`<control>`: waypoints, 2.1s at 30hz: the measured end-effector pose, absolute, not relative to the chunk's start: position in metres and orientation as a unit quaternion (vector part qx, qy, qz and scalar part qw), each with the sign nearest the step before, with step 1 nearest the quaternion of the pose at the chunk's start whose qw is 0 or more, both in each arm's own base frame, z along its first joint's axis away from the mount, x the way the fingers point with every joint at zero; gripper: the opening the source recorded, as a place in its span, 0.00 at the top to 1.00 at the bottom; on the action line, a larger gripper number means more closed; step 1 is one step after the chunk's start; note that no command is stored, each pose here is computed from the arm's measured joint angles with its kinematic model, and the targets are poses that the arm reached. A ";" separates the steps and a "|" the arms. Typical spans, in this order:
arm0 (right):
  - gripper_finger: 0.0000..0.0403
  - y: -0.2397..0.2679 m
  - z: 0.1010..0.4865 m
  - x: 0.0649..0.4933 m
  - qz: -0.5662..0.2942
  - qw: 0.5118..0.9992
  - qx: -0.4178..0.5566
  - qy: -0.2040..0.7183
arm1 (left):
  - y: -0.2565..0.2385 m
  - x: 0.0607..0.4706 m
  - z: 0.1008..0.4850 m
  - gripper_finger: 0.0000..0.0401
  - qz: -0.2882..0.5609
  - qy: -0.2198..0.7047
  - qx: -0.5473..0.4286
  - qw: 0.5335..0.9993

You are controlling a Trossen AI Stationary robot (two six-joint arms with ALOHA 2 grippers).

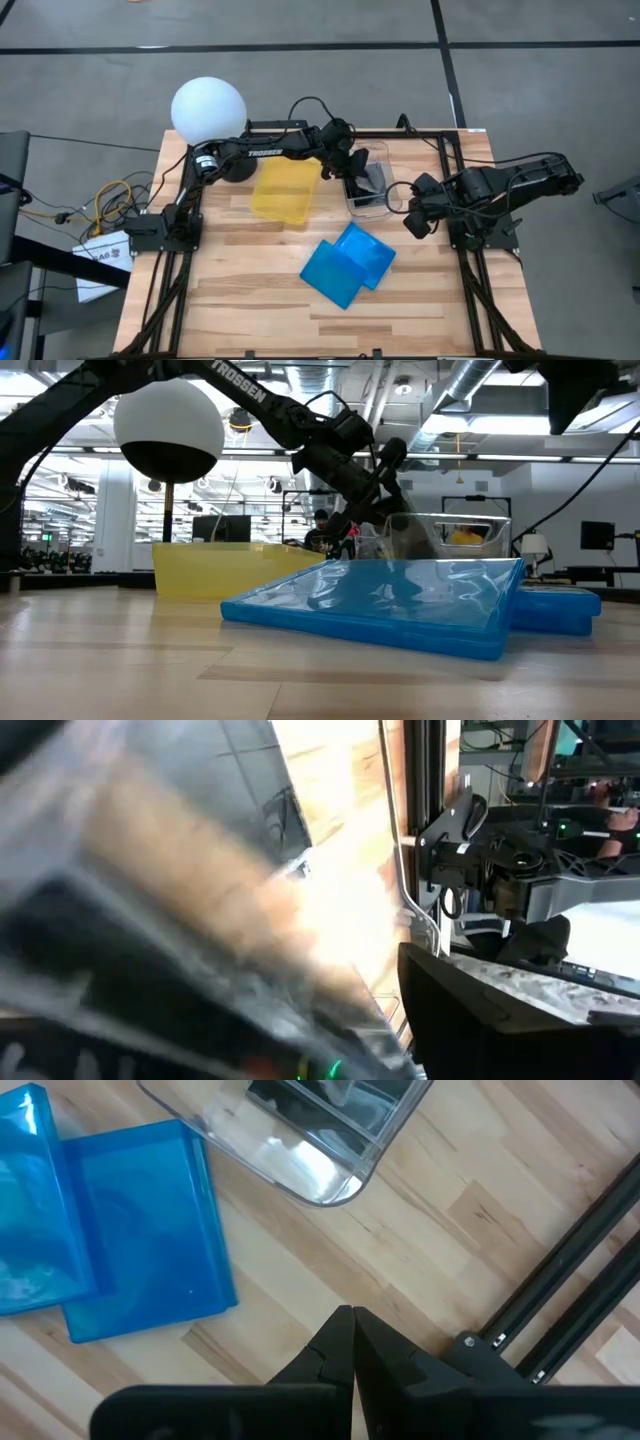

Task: Pick & place jewel cases by type
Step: Put the black CD case into the transparent bin

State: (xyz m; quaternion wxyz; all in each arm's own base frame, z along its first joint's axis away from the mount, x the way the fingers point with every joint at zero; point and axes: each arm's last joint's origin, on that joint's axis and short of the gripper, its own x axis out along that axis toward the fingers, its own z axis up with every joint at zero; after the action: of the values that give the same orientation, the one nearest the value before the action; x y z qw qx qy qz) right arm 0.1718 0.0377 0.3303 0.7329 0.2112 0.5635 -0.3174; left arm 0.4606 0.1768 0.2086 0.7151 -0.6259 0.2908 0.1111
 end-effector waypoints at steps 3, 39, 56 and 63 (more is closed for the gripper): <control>1.00 0.038 0.330 0.172 -0.317 0.733 0.211 0.563 | 0.176 0.461 0.209 0.59 0.108 0.293 -0.628 0.713; 1.00 0.038 0.331 0.178 -0.291 0.767 0.167 0.547 | 0.187 0.442 0.219 0.72 0.165 0.370 -0.602 0.688; 1.00 0.035 0.332 0.179 -0.291 0.772 0.146 0.546 | 0.184 0.450 0.226 0.72 0.192 0.345 -0.537 0.746; 1.00 0.028 0.332 0.180 -0.294 0.770 0.142 0.548 | 0.184 0.451 0.226 0.72 0.194 0.339 -0.540 0.746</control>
State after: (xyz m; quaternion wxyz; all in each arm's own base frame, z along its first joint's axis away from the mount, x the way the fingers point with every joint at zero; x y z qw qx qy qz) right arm 0.1803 0.0278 0.3319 0.7702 0.1418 0.5480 -0.2938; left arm 0.4510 0.1844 0.2260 0.7457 -0.5398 0.3391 0.1940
